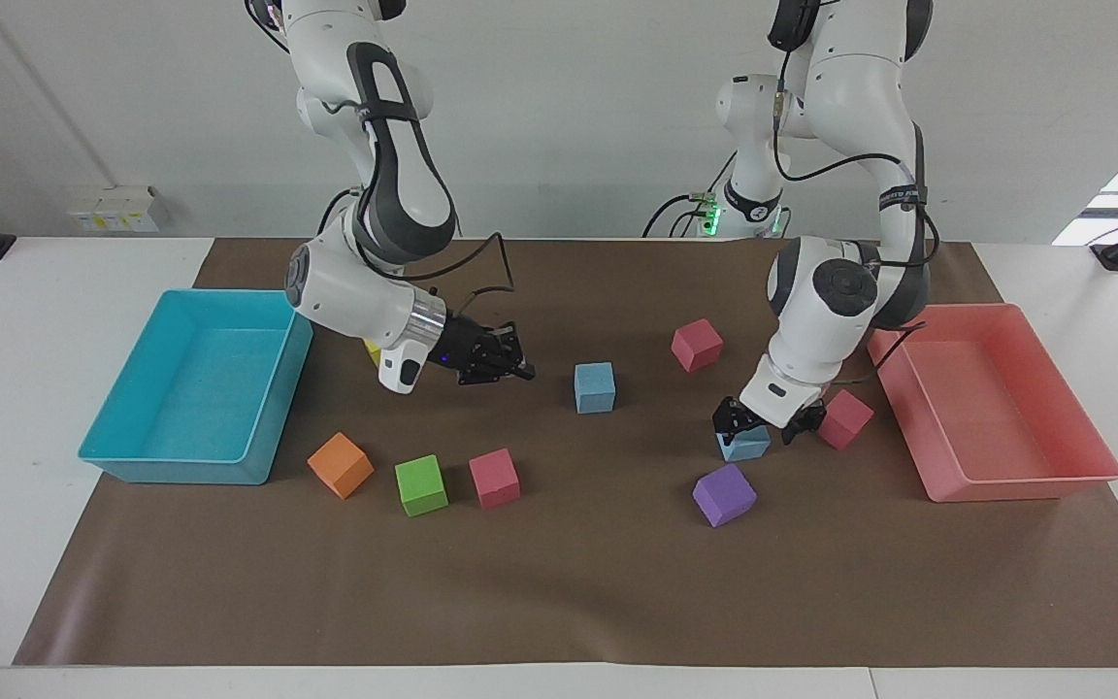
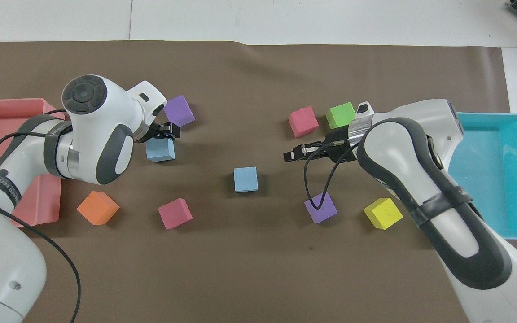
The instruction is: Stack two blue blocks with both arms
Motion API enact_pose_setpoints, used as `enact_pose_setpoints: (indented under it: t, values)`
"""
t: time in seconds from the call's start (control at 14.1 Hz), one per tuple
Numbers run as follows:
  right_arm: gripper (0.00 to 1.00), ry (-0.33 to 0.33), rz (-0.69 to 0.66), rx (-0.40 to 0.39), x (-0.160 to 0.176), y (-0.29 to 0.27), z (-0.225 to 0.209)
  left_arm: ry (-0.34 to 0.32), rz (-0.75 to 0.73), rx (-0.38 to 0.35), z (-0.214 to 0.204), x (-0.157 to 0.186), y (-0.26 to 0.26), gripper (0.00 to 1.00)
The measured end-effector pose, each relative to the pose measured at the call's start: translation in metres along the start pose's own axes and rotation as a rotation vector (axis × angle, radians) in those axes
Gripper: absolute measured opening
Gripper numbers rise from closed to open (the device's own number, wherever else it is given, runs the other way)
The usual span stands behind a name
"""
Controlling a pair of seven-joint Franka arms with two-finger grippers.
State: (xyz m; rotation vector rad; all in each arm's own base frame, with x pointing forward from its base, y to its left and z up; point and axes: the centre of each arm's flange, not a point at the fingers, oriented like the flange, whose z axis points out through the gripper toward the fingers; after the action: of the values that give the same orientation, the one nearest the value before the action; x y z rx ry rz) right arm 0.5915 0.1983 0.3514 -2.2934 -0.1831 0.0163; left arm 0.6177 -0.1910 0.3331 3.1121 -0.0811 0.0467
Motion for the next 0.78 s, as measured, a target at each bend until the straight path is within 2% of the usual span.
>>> enact_pose_setpoints:
  t: [0.14, 0.5, 0.71, 0.78]
  values:
    - [0.01, -0.006, 0.042, 0.028, 0.0, 0.014, 0.021, -0.021, 0.012, 0.004, 0.014, -0.009, 0.007, 1.0]
    - [0.01, -0.027, 0.078, 0.046, -0.006, 0.024, 0.039, -0.036, 0.008, 0.01, 0.021, -0.013, 0.003, 0.98]
    - [0.01, -0.043, 0.109, 0.052, -0.014, 0.029, 0.064, -0.049, 0.009, 0.014, 0.027, -0.017, 0.002, 0.65]
    - [0.01, -0.048, 0.112, 0.043, -0.016, 0.032, 0.073, -0.05, 0.009, 0.014, 0.027, -0.017, 0.002, 0.6]
